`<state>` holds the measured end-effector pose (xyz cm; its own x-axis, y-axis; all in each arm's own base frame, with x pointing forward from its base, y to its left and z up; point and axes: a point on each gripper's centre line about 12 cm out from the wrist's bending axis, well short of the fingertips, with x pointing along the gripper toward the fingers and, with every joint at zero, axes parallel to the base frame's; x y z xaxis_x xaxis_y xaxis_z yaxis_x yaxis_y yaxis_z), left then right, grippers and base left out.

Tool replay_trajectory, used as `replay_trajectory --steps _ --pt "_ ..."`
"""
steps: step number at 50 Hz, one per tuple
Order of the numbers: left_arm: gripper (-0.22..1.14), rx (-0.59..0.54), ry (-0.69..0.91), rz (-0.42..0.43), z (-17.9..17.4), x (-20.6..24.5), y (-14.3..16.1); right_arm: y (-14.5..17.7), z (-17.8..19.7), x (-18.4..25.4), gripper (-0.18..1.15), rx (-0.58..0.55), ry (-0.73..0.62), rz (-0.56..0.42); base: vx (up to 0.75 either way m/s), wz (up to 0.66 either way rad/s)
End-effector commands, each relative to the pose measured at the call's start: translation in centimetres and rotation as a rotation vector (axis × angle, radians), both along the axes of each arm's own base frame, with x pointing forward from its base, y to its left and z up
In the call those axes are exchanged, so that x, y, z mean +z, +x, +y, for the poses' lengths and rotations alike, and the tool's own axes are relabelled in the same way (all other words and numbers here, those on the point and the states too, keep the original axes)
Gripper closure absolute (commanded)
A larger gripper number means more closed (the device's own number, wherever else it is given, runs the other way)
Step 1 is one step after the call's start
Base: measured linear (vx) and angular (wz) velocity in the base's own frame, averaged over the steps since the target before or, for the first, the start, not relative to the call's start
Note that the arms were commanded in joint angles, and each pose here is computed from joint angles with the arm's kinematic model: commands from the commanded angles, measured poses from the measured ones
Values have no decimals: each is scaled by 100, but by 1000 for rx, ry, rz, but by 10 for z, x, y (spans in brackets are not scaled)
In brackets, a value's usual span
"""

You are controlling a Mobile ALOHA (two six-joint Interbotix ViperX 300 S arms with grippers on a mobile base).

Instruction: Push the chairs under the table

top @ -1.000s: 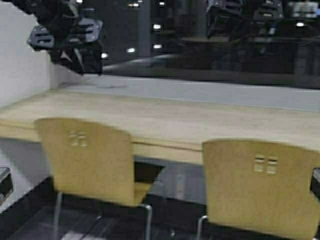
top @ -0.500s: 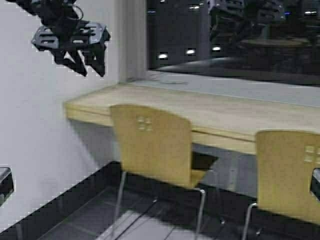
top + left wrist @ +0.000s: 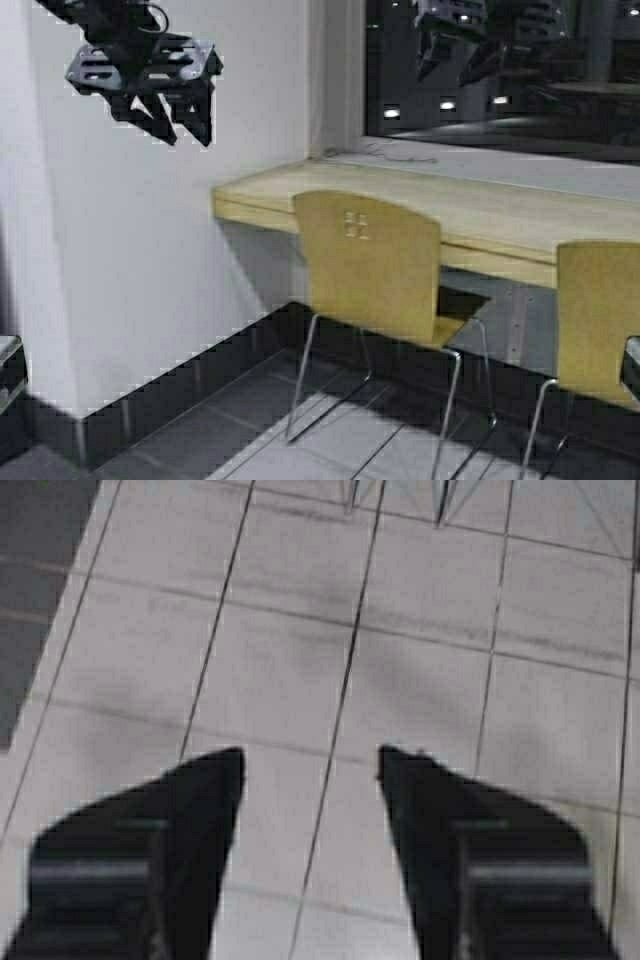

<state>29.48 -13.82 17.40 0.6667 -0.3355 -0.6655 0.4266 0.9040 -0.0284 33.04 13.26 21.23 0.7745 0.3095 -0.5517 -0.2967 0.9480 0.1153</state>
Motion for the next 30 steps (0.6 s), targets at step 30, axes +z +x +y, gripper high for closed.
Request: replay_trajectory --steps 30 --pt "10 22 -18 5 -2 2 11 10 1 -10 10 -8 -14 34 -36 16"
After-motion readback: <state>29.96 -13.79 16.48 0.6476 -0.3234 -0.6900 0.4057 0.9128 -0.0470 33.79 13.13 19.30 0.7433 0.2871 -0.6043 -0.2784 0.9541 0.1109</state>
